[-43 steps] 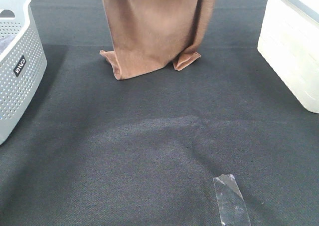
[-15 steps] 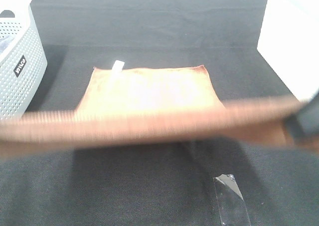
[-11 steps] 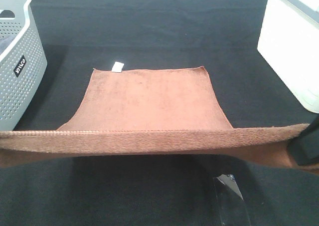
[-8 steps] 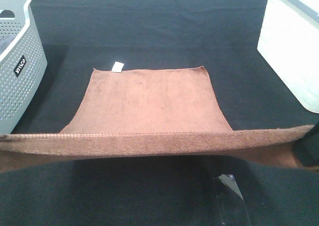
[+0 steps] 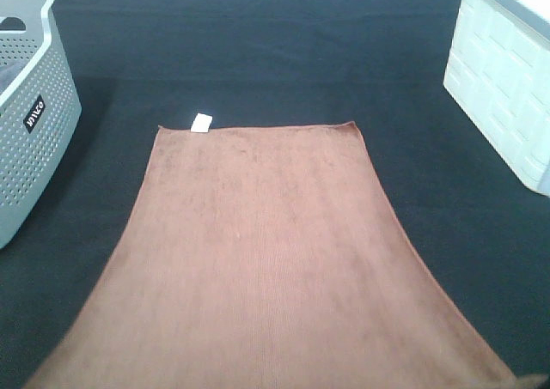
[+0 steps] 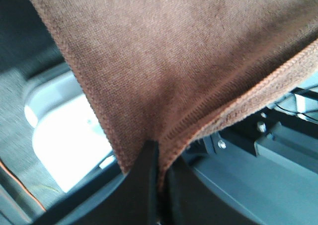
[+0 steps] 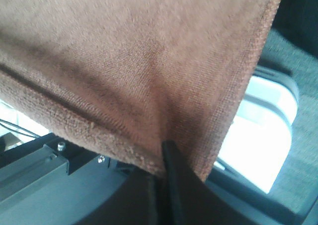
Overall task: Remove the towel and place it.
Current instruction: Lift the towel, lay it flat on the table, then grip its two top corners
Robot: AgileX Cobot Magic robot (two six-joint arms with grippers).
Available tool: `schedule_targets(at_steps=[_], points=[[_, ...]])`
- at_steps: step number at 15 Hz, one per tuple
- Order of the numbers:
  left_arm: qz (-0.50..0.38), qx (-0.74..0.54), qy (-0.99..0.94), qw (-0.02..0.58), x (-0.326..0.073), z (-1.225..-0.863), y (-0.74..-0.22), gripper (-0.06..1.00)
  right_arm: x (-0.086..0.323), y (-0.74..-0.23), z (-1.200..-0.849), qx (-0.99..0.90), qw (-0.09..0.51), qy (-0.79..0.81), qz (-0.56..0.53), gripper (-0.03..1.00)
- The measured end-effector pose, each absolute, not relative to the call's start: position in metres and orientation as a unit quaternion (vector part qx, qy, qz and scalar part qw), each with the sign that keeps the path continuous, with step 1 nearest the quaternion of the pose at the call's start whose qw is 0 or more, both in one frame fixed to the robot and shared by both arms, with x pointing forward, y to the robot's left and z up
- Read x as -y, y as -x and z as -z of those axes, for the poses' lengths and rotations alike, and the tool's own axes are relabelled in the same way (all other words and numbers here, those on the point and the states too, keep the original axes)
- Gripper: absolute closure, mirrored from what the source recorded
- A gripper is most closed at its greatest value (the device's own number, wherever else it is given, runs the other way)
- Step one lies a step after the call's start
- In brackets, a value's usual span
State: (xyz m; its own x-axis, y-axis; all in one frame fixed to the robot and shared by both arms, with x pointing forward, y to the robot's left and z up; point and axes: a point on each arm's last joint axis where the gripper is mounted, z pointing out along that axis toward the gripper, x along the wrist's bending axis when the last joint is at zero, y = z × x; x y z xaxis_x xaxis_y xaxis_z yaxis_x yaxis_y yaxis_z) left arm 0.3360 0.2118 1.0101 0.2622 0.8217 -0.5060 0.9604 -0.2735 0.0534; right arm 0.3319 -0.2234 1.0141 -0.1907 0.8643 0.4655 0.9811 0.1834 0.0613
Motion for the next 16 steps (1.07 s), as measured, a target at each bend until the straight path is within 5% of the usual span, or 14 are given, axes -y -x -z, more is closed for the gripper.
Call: schedule_targets(at_steps=[16], points=[[0.249,-0.523,-0.815,0.02,-0.166,-0.936,-0.37,0.94,0.202,-0.387,-0.92,0.757,0.248,0.6,0.076,0.97]])
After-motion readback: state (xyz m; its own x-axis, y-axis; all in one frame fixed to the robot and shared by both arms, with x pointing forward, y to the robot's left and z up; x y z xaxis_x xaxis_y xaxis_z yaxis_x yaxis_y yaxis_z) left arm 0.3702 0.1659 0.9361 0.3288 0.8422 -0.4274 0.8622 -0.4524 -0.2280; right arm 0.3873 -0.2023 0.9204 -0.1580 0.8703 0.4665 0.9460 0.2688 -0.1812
